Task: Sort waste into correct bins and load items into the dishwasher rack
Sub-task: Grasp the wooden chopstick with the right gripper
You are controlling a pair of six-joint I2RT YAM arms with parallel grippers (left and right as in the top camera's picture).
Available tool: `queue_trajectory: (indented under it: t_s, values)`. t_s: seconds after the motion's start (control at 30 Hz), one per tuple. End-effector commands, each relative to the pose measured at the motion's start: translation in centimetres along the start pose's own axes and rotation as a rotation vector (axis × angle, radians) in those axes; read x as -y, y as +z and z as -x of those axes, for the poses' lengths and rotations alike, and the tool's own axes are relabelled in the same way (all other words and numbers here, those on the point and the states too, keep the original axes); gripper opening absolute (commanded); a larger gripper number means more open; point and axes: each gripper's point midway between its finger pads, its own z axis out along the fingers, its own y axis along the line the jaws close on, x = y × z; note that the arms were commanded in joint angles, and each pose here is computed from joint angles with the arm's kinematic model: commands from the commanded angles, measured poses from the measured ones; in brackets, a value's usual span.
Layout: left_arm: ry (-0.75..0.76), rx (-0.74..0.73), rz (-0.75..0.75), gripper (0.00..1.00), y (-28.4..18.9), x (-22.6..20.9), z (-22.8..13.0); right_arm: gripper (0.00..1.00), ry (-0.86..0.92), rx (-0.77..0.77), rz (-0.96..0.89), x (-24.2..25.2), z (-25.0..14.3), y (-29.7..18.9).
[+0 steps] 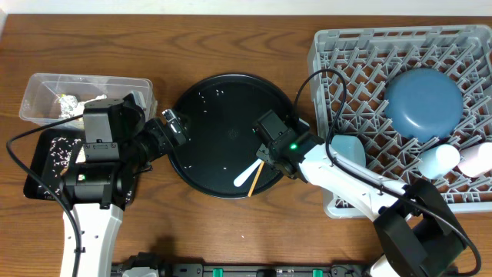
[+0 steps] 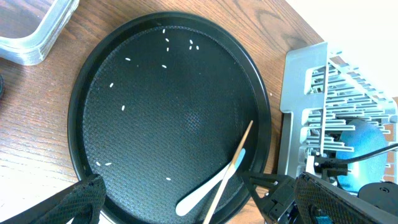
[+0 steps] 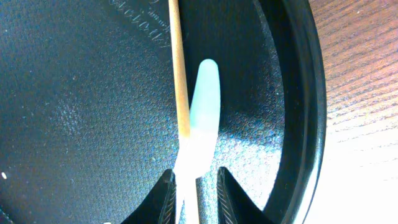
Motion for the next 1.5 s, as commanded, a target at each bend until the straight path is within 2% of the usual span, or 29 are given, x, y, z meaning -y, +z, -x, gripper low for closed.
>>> queue_trajectory:
  t_s: [0.0,0.47,0.67,1.2,1.47]
  values:
    - [0.014,0.017,0.004,0.98,-0.3,0.1,0.5,0.18,-0.010,0.013,0.010,-0.2,0.4,-0.4]
    - [0.014,0.017,0.005,0.98,-0.3,0.1,0.5,0.18,0.001,0.098,-0.028,0.1,1.7,2.0]
    - [0.014,0.017,0.005,0.98,-0.3,0.1,0.5,0.18,-0.035,0.146,0.013,-1.0,2.6,1.9]
    - [0.014,0.017,0.004,0.98,-0.3,0.1,0.5,0.16,-0.038,0.142,-0.012,-0.6,2.4,3.2]
    - [0.014,0.017,0.004,0.98,-0.3,0.1,0.5,0.18,-0.034,0.149,0.010,-1.1,2.4,4.1]
